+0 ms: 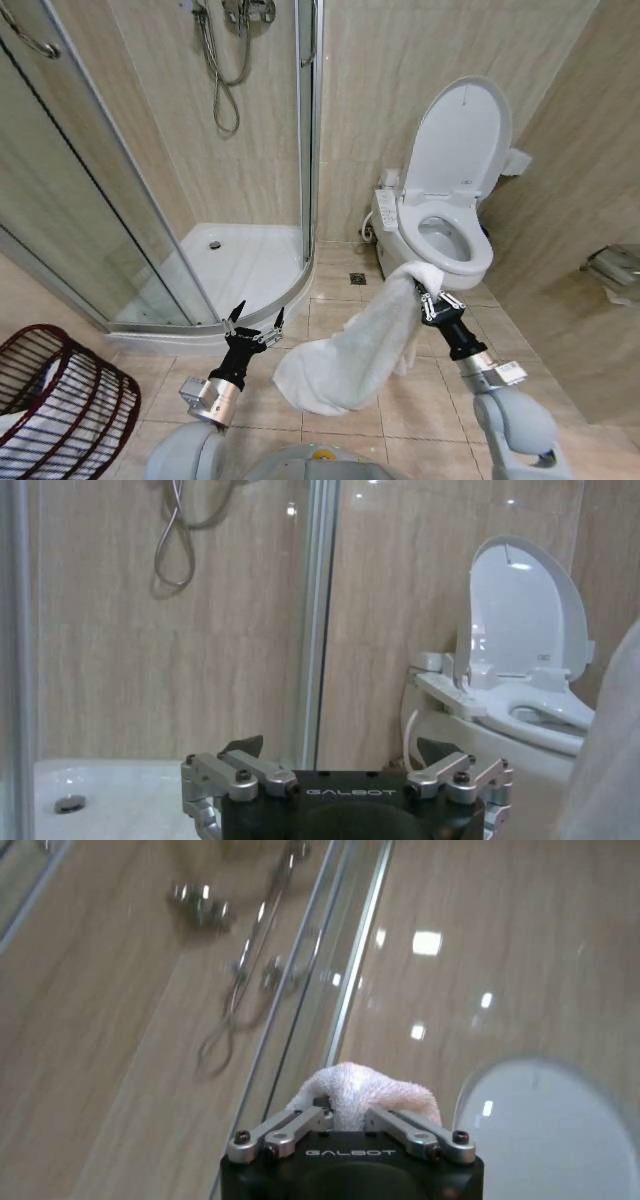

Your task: Discard the used towel into the hamper.

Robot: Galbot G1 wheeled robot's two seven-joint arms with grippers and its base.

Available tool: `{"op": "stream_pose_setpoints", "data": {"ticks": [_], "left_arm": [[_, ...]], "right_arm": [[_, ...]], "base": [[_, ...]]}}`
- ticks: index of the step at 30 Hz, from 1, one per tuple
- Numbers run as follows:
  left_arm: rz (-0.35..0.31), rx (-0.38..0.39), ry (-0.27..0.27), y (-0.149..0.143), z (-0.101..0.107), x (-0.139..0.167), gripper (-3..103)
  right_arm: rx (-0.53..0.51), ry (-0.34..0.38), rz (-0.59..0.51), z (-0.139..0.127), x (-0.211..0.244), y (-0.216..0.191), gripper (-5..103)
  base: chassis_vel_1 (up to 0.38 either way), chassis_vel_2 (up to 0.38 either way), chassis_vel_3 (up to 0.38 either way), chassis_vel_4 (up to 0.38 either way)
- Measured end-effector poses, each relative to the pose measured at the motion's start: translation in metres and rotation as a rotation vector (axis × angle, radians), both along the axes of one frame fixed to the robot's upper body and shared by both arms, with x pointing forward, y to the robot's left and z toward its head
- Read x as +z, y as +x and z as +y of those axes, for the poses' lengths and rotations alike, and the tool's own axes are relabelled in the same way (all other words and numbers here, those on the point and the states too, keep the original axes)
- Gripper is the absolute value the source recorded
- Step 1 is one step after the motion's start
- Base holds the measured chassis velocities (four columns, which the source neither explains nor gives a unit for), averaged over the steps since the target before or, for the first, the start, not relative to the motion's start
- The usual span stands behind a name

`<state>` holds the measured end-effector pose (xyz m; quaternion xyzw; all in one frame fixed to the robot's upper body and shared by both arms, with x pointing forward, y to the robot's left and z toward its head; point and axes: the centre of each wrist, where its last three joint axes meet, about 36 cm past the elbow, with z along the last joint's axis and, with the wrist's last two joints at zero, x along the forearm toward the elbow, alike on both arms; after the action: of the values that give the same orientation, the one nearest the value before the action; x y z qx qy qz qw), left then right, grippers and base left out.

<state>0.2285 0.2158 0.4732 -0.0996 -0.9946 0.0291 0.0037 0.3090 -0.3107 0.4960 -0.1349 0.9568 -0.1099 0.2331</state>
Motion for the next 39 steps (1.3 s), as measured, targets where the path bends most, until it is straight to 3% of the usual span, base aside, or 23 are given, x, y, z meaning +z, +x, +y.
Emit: {"op": "stream_pose_setpoints", "data": {"ticks": [3, 13, 23, 39], "left_arm": [[0.0, 0.0, 0.0, 0.0, 0.0, 0.0, 100], [0.0, 0.0, 0.0, 0.0, 0.0, 0.0, 100], [0.0, 0.0, 0.0, 0.0, 0.0, 0.0, 100], [0.0, 0.0, 0.0, 0.0, 0.0, 0.0, 100]], "right_arm": [[-0.031, -0.012, -0.064, -0.005, 0.015, 0.001, 5], [-0.093, 0.091, -0.279, -0.007, 0.078, -0.012, 5], [-0.1, 0.136, -0.375, -0.015, 0.116, -0.031, 5], [-0.202, 0.168, -0.496, -0.047, 0.149, -0.046, 5]], "base": [[0.0, 0.0, 0.0, 0.0], [0.0, 0.0, 0.0, 0.0], [0.0, 0.0, 0.0, 0.0], [0.0, 0.0, 0.0, 0.0]]}}
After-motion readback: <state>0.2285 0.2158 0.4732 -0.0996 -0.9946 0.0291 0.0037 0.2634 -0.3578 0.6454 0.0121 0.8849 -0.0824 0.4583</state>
